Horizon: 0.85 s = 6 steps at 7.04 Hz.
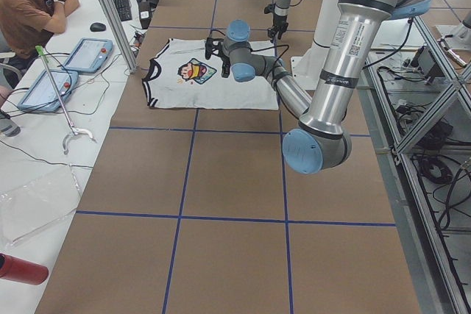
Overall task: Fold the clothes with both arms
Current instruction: 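Move the right gripper to the hem corner nearest the robot and grasp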
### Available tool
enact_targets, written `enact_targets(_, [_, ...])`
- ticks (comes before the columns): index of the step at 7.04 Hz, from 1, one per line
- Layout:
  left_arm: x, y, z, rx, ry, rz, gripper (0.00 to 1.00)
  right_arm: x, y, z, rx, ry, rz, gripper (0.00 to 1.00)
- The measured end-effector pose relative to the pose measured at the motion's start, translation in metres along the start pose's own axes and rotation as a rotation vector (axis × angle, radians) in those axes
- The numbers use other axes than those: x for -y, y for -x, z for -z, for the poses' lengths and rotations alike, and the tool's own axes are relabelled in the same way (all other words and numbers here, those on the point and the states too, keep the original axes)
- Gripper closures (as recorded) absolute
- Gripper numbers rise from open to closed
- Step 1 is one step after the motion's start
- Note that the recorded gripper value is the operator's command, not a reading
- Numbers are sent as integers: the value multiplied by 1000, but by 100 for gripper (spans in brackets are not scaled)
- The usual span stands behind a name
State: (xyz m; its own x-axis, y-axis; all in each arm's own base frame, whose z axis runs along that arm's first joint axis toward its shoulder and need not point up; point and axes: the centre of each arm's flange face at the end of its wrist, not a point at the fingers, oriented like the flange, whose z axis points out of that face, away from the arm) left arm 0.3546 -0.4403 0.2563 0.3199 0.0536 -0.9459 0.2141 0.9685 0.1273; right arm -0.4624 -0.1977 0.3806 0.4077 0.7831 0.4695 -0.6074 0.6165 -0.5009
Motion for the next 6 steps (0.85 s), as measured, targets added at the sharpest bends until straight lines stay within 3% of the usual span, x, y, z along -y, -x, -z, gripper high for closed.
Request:
enact_targets(1, [0, 1, 0, 1, 1, 0, 20, -1, 2, 1, 2, -2, -3, 85])
enact_targets(3, [0, 3, 0, 5, 1, 1, 20, -3, 6, 3, 14, -2, -10, 100])
enact_targets(6, [-1, 7, -1, 12, 3, 4, 20, -3, 13, 6, 25, 4, -19, 100])
